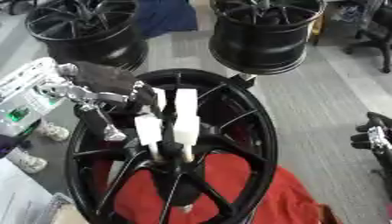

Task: Pull the pin out of the wheel hub.

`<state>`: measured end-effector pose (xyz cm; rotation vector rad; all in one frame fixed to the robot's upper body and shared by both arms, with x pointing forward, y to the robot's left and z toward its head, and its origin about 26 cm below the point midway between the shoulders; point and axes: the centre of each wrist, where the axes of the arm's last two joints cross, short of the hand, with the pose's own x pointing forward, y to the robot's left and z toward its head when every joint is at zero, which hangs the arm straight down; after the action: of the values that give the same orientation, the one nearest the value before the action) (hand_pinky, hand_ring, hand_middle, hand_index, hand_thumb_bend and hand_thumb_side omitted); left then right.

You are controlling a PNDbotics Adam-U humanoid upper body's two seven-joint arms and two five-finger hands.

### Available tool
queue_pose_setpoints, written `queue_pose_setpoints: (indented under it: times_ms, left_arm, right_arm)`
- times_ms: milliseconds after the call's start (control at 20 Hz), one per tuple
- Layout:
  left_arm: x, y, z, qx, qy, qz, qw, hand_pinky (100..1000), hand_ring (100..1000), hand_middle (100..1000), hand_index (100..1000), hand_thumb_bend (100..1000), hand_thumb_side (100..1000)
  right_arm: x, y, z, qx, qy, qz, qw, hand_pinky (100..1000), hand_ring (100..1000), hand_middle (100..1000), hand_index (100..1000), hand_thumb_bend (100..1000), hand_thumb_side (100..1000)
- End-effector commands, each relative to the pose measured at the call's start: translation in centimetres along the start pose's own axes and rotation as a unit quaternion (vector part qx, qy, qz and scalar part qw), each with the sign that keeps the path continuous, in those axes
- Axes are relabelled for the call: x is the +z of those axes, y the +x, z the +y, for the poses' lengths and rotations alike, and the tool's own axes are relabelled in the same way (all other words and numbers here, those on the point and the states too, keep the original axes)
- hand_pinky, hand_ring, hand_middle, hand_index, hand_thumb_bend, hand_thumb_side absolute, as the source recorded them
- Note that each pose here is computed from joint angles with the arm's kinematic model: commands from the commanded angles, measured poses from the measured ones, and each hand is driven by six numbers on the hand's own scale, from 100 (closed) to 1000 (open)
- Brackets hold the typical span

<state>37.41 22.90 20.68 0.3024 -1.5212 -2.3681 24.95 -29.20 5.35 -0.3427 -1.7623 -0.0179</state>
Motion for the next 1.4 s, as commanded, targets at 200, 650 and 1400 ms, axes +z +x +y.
queue_pose_setpoints:
  times_ms: [200, 650, 1400]
  left_arm:
    - [0.2, -0.2, 0.8, -0.111, -0.136, -0.093, 0.98, 634, 578, 694, 826, 240, 201]
    - [-0.4, -0.1, 0.3, -0.121, -0.151, -0.099, 0.976, 631, 574, 684, 818, 249, 201]
    - [-1.1, -0.5, -0.7, -0.127, -0.17, -0.106, 0.971, 608, 535, 602, 746, 217, 202]
  right_arm:
    - [-0.4, 0.6, -0.3, 0.008, 0.004, -0.014, 1.0, 582, 572, 572, 797, 100, 578]
    - [-0.4, 0.6, -0.3, 0.008, 0.005, -0.015, 1.0, 582, 572, 572, 797, 100, 579]
    - [-0.4, 0.7, -0.3, 0.007, 0.006, -0.015, 1.0, 582, 572, 572, 797, 100, 579]
